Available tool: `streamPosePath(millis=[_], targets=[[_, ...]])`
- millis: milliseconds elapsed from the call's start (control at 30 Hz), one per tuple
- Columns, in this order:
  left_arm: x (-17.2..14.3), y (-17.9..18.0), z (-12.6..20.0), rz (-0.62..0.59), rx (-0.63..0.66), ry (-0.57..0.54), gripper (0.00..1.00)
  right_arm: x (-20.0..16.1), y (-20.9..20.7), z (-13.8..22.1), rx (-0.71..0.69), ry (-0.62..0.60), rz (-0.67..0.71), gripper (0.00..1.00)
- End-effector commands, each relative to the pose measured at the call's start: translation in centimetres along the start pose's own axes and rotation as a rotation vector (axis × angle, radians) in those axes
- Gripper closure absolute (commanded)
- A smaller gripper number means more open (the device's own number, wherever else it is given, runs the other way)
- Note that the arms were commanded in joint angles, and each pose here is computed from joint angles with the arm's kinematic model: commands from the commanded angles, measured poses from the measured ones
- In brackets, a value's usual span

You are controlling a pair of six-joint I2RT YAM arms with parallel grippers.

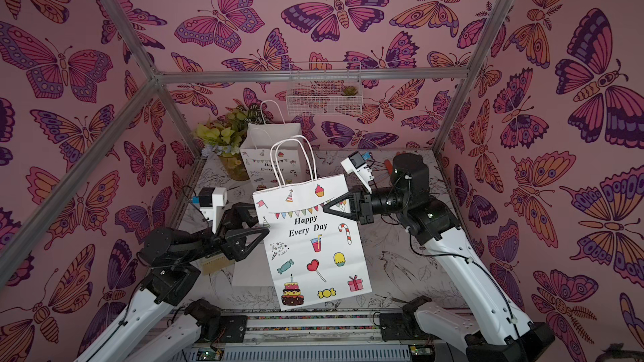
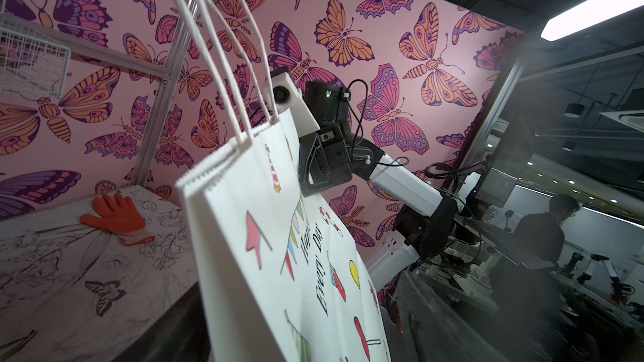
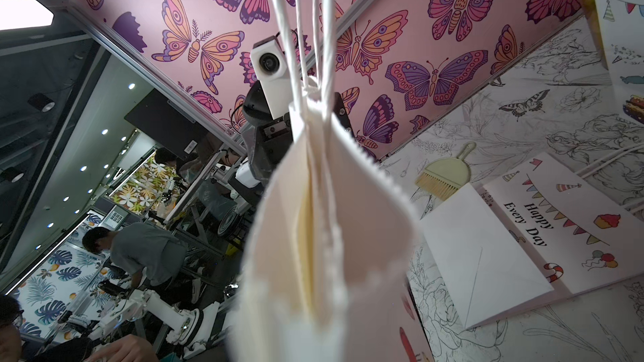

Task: Put away the paper bag
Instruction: Press the paper bag.

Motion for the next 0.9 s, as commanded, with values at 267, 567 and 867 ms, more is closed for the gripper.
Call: streamPosePath(millis=[267, 567, 867], targets=[[-0.7, 1.5, -0.9, 0.027, 0.007, 0.077, 0.76, 2.1, 3.2, 1.5, -0.134, -0.112, 0.152, 1.0], [-0.9, 1.3, -1.2, 0.037, -0.031, 0.123, 0.57, 2.1, 3.0, 1.6, -0.163, -0.136, 0.159, 1.0], [-1.5, 1.1, -2.0, 0.055, -0.087, 0.192, 0.57, 2.3, 2.5, 1.7, -0.211, -0.15, 0.165, 1.0]])
Point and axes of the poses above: each gripper's point midway between its finger pads, its own z axis back along the fingers, its own y axis along the line the jaws close on, x = y × z, the point moved 8 cm from there along z, back along the fingers, and after that the axes turned 12 degrees about z, right-handed, at the moved point
